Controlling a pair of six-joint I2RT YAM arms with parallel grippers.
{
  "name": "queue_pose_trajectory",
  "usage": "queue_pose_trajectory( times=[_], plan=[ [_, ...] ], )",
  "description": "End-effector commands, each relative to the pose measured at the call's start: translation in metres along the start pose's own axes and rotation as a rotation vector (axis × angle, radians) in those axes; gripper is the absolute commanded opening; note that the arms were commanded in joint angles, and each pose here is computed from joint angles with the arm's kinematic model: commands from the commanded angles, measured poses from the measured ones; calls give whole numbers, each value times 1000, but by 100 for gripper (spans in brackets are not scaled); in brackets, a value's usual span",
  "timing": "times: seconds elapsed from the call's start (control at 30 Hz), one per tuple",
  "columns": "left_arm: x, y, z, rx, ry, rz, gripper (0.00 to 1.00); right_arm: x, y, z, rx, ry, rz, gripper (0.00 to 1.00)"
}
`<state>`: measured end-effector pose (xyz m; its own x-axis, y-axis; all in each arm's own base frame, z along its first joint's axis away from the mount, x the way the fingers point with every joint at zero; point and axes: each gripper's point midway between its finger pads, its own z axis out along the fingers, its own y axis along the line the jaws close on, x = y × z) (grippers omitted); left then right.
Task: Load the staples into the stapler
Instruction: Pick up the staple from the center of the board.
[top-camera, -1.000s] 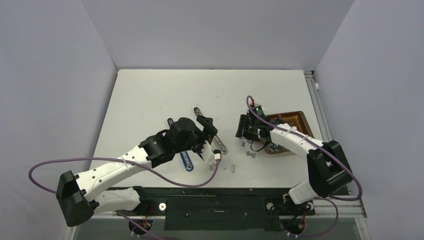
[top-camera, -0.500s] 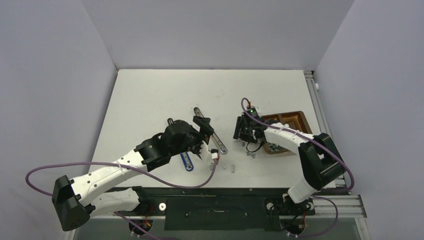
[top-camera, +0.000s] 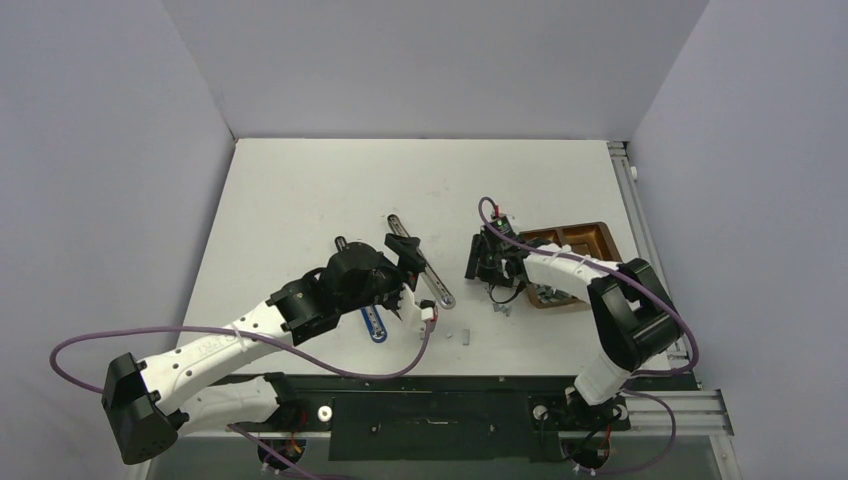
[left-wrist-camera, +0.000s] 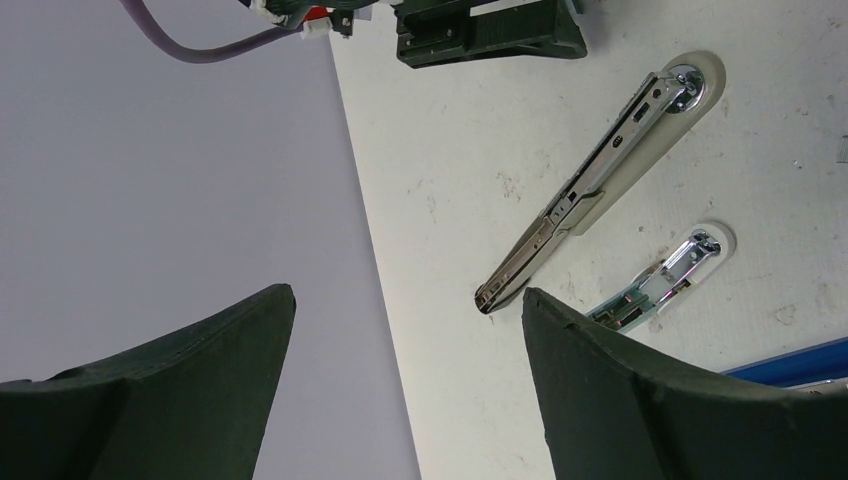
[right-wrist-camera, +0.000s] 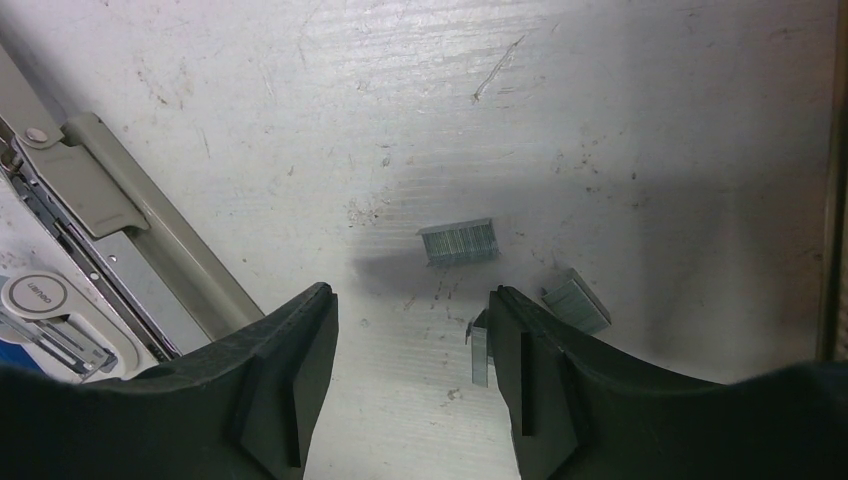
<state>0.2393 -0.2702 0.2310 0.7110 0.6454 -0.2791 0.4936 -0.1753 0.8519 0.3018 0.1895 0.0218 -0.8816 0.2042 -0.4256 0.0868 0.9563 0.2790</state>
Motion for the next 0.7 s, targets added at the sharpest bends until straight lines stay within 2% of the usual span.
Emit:
queue_pose_trajectory(
  times=[0.0, 0.67],
  plan=[
    [-8, 19, -6, -72, -39, 2, 82, -19, 10, 3, -21, -47, 4, 56],
    [-9, 15, -8, -72, -53, 17, 81, -42, 19, 17, 11, -61, -63, 56]
  ],
)
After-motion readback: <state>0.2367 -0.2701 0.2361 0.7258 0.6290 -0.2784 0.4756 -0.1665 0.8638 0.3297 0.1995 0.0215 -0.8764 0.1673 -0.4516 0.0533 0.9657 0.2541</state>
